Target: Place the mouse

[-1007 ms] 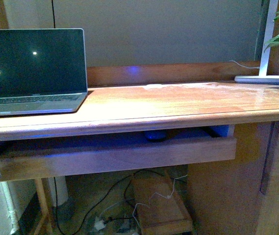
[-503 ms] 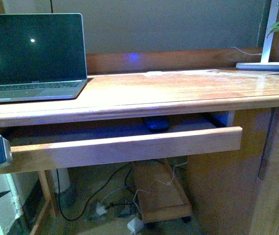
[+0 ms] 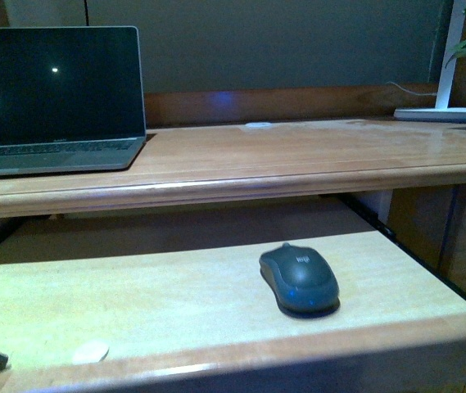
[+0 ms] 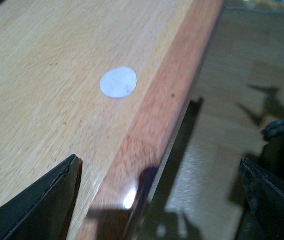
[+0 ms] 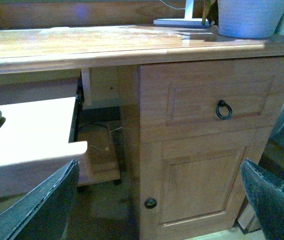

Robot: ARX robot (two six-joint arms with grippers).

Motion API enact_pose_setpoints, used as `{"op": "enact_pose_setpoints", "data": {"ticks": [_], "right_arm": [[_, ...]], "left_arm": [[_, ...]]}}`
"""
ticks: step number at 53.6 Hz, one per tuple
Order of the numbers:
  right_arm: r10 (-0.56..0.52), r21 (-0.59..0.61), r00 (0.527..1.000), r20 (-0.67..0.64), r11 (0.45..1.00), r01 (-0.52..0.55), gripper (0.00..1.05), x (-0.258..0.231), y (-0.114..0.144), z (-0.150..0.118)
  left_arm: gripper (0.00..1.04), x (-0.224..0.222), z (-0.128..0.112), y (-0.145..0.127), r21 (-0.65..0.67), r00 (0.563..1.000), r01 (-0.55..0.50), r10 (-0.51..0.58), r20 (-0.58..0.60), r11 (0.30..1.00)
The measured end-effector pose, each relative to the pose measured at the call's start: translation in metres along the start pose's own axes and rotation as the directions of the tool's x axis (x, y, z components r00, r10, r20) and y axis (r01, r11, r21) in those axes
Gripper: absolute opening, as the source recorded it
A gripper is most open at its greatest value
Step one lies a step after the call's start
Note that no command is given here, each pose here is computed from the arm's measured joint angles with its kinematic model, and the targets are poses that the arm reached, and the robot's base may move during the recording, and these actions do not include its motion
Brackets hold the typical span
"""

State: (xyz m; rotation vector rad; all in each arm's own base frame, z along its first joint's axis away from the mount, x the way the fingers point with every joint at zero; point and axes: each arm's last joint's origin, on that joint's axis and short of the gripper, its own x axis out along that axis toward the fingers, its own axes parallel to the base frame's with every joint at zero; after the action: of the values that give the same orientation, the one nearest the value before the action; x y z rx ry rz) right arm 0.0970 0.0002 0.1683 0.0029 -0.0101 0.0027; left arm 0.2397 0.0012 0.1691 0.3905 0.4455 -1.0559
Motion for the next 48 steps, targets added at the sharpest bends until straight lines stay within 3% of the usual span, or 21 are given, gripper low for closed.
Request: {"op": "enact_pose_setpoints", "data": {"ticks": [5,10,15,18,19,20,21,22,23,24,26,28,40,48], "right_arm": [[0.000,0.000,1.000,0.000,1.000,0.000,0.97,0.000,0.000,0.000],[0.000,0.000,1.000,0.000,1.000,0.000,0.97,0.000,0.000,0.000],[0.000,0.000,1.000,0.000,1.000,0.000,0.97,0.000,0.000,0.000],[0.000,0.000,1.000,0.000,1.000,0.000,0.97,0.000,0.000,0.000],[0.000,0.000,1.000,0.000,1.000,0.000,0.97,0.000,0.000,0.000],[0.000,0.000,1.000,0.000,1.000,0.000,0.97,0.000,0.000,0.000],[0.001,0.000,1.000,0.000,1.000,-0.001,0.97,0.000,0.000,0.000],[0.000,0.000,1.000,0.000,1.000,0.000,0.97,0.000,0.000,0.000],[0.000,0.000,1.000,0.000,1.000,0.000,0.97,0.000,0.000,0.000],[0.000,0.000,1.000,0.000,1.000,0.000,0.97,0.000,0.000,0.000],[0.026,0.013,1.000,-0.009,1.000,-0.026,0.97,0.001,0.000,0.000],[0.092,0.029,0.996,-0.013,0.995,-0.091,0.97,0.005,0.002,0.002],[0.163,0.076,0.985,0.062,0.983,-0.168,0.97,0.052,0.010,0.050],[0.293,0.084,0.955,0.044,0.951,-0.296,0.97,0.097,0.037,0.078]], "left_arm": [[0.97,-0.004,0.007,-0.017,-0.109,0.998,-0.041,0.046,0.048,0.993],[0.97,-0.017,0.023,-0.024,-0.185,0.977,-0.150,0.175,0.125,0.971],[0.97,-0.042,0.048,-0.034,-0.300,0.907,-0.265,0.343,0.246,0.916],[0.97,-0.049,0.053,-0.038,-0.360,0.888,-0.260,0.369,0.277,0.896],[0.96,-0.051,0.055,-0.040,-0.376,0.866,-0.297,0.413,0.281,0.878],[0.91,-0.052,0.056,-0.042,-0.380,0.794,-0.423,0.538,0.282,0.823],[0.87,-0.052,0.055,-0.044,-0.388,0.740,-0.493,0.610,0.283,0.779],[0.82,-0.052,0.052,-0.047,-0.409,0.660,-0.577,0.699,0.276,0.706],[0.80,-0.052,0.050,-0.048,-0.418,0.633,-0.602,0.726,0.271,0.680],[0.75,-0.052,0.044,-0.050,-0.446,0.555,-0.666,0.796,0.241,0.599],[0.66,-0.052,0.034,-0.053,-0.480,0.464,-0.727,0.867,0.183,0.491],[0.57,-0.052,0.027,-0.057,-0.498,0.427,-0.746,0.892,0.152,0.442],[0.23,-0.051,0.013,-0.072,-0.502,0.422,-0.744,0.892,0.159,0.442],[0.03,-0.050,0.005,-0.081,-0.506,0.422,-0.742,0.893,0.159,0.440]]}}
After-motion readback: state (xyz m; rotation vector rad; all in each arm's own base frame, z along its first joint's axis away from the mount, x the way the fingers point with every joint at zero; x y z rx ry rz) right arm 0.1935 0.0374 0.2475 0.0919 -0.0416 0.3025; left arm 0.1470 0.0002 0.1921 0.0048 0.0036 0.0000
